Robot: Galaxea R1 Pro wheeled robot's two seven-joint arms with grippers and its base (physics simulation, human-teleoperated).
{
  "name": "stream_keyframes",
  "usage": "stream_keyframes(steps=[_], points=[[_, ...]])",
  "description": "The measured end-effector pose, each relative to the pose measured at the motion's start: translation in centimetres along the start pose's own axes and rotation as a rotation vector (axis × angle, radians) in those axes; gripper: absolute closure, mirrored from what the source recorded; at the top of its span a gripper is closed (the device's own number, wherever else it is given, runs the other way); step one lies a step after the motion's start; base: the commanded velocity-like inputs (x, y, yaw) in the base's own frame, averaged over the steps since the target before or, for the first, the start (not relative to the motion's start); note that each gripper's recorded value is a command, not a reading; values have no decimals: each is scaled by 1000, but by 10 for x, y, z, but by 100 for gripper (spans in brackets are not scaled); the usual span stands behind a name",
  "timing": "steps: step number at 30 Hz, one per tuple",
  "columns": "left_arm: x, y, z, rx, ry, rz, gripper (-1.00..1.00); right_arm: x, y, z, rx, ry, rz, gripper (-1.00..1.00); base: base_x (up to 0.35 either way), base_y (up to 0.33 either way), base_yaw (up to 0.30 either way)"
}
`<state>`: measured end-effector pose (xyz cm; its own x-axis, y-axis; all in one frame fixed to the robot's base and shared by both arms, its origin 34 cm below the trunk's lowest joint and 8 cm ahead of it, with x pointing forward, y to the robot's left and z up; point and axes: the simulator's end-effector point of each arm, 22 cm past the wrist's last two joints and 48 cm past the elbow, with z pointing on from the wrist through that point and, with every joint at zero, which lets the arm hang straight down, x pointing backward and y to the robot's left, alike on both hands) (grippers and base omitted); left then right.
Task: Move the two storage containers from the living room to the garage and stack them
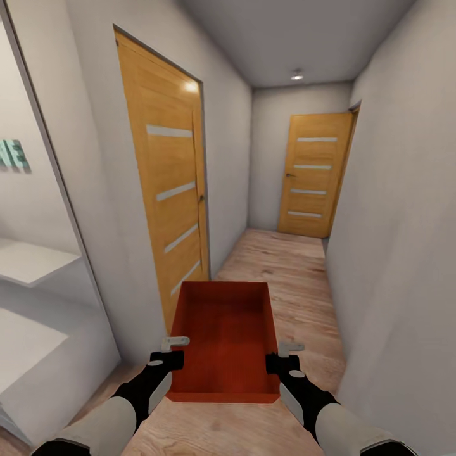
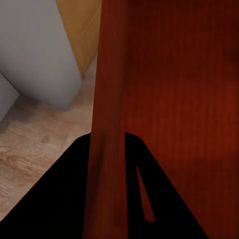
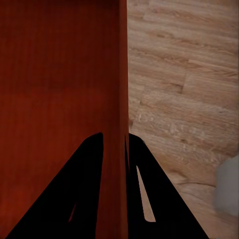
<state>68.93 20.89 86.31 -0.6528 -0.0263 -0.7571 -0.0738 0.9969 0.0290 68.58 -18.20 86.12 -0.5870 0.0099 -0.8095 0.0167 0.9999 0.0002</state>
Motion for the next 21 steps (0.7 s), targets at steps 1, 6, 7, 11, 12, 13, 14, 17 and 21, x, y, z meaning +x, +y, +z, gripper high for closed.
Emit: stream_keyframes(steps=[1,6,7,11,12,13,14,17,21], points=[[0,0,0,0,0,0,100,0,0,0,0,0,0,100,323,0,0],[-2,0,0,0,-5,2,100,-1,0,0,0,-4,2,100,323,0,0],[-2,0,0,0,-5,3,100,-1,0,0,0,-5,3,100,323,0,0],[-2,0,0,-1,-5,3,100,-1,0,0,0,-5,3,100,323,0,0],[-2,0,0,-1,-4,3,100,-1,0,0,0,-4,3,100,323,0,0],[-1,0,0,-1,-3,3,100,-1,0,0,0,-3,2,100,323,0,0],[-1,0,0,-1,-2,2,100,0,0,0,-1,-1,2,100,323,0,0],[0,0,0,0,1,-1,100,0,0,0,0,1,-2,100,323,0,-139],[1,0,0,0,2,-1,100,0,0,0,0,2,-2,100,323,0,-226]])
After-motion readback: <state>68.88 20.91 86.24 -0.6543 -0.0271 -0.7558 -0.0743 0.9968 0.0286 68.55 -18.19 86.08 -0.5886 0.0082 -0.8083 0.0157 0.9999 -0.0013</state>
